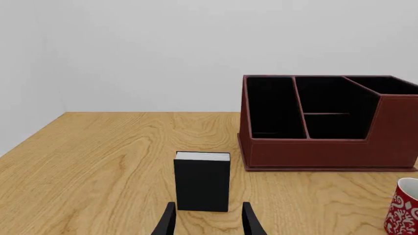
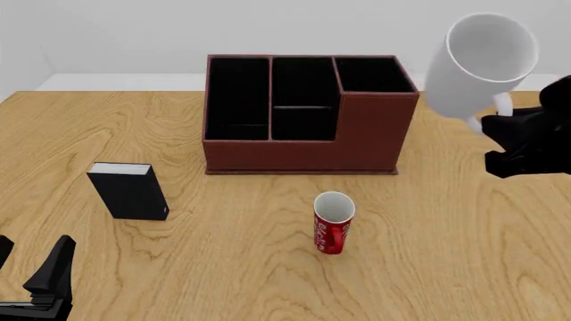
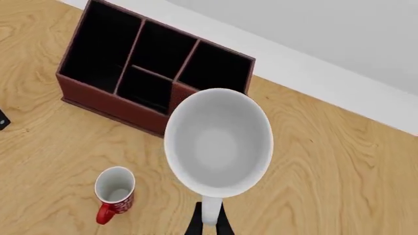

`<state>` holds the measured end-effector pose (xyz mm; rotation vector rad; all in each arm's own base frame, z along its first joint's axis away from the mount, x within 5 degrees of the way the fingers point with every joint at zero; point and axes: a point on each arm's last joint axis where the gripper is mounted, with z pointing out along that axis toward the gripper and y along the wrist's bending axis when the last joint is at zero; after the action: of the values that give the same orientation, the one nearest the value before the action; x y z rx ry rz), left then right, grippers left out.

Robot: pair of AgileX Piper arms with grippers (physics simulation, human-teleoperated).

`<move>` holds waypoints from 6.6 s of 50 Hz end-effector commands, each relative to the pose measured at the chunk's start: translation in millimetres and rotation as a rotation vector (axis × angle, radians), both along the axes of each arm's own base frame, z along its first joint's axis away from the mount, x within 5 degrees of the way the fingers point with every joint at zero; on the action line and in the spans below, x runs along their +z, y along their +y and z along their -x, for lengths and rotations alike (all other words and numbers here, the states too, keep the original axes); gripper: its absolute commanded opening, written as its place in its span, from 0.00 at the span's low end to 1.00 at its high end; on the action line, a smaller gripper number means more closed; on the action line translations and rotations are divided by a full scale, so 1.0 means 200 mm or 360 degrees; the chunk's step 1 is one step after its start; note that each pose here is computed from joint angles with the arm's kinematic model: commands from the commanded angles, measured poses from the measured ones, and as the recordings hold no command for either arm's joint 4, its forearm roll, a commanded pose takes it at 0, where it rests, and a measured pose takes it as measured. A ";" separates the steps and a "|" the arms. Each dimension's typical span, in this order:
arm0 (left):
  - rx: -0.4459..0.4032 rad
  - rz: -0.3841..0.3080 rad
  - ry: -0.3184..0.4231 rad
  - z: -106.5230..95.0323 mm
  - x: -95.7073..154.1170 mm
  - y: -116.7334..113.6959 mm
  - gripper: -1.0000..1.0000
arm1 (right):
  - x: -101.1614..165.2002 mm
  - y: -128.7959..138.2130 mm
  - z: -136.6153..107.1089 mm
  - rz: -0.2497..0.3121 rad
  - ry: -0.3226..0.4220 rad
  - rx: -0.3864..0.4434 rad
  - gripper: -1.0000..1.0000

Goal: Pick up the white mug and place it to the right of the caddy.

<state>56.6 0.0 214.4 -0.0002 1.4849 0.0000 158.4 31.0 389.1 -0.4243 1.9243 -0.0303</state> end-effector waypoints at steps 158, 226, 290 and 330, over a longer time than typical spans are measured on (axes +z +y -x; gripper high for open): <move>0.0000 0.0000 0.0000 0.00 0.00 0.00 1.00 | -0.30 -0.26 -0.83 -0.0094 0.0209 -0.0463 0.00; 0.0000 0.0000 0.0000 0.00 0.00 0.00 1.00 | -0.43 -0.37 -1.07 -0.0094 0.0252 -0.0541 0.00; 0.0000 0.0000 0.0000 0.00 0.00 0.00 1.00 | -0.71 -0.38 -1.20 -0.0102 0.0372 -0.0551 0.00; 0.0000 0.0000 0.0000 0.00 0.00 0.00 1.00 | -0.80 -0.39 -1.22 -0.0114 0.0404 -0.0566 0.00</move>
<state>56.6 0.0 214.4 -0.0002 1.4849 0.0000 400.6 -45.6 231.2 -0.0470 2.2269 -0.1469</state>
